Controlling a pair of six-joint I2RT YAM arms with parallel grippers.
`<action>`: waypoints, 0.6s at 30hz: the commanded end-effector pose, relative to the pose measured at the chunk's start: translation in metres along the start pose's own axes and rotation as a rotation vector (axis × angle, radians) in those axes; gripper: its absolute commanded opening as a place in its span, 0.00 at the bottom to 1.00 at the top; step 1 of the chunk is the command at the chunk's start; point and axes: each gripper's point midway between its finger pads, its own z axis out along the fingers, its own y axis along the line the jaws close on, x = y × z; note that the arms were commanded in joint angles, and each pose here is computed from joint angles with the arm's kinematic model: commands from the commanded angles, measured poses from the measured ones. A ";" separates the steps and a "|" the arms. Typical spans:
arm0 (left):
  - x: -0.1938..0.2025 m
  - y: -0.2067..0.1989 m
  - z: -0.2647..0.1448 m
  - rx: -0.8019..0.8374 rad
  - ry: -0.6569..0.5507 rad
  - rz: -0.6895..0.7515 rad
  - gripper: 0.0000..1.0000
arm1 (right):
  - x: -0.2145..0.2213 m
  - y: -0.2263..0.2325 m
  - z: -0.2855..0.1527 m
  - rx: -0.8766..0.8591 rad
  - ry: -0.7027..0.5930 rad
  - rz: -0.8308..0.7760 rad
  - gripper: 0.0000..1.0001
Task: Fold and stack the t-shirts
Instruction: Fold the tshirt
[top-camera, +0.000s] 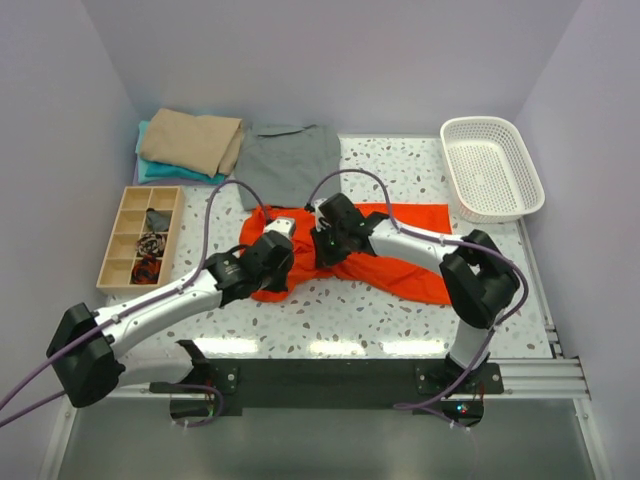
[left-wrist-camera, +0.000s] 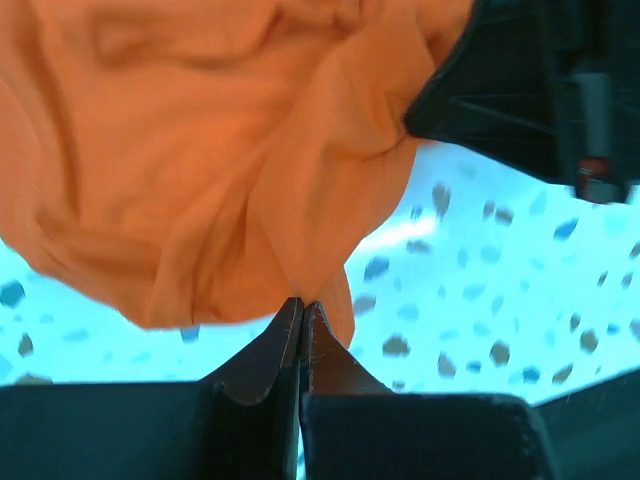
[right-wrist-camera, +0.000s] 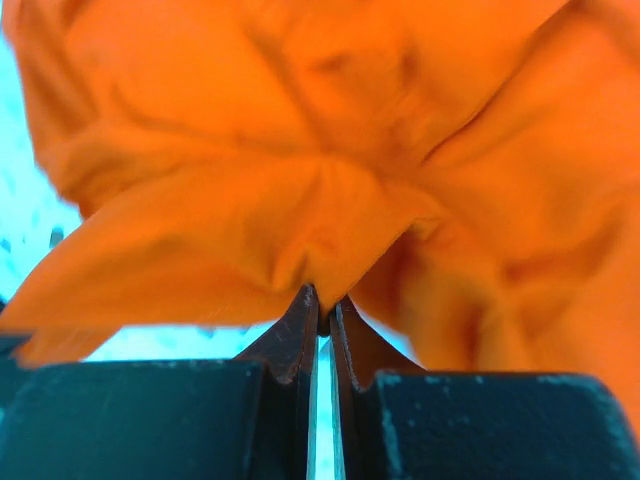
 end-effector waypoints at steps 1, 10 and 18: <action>0.048 0.000 -0.019 0.065 0.208 0.033 0.00 | 0.033 0.038 -0.026 -0.041 0.057 -0.067 0.04; 0.059 0.012 -0.056 0.079 0.227 -0.012 0.00 | 0.074 0.076 -0.070 -0.097 0.096 -0.060 0.06; 0.078 0.034 -0.069 -0.011 0.346 0.063 0.00 | 0.126 0.105 -0.078 -0.167 0.241 -0.028 0.07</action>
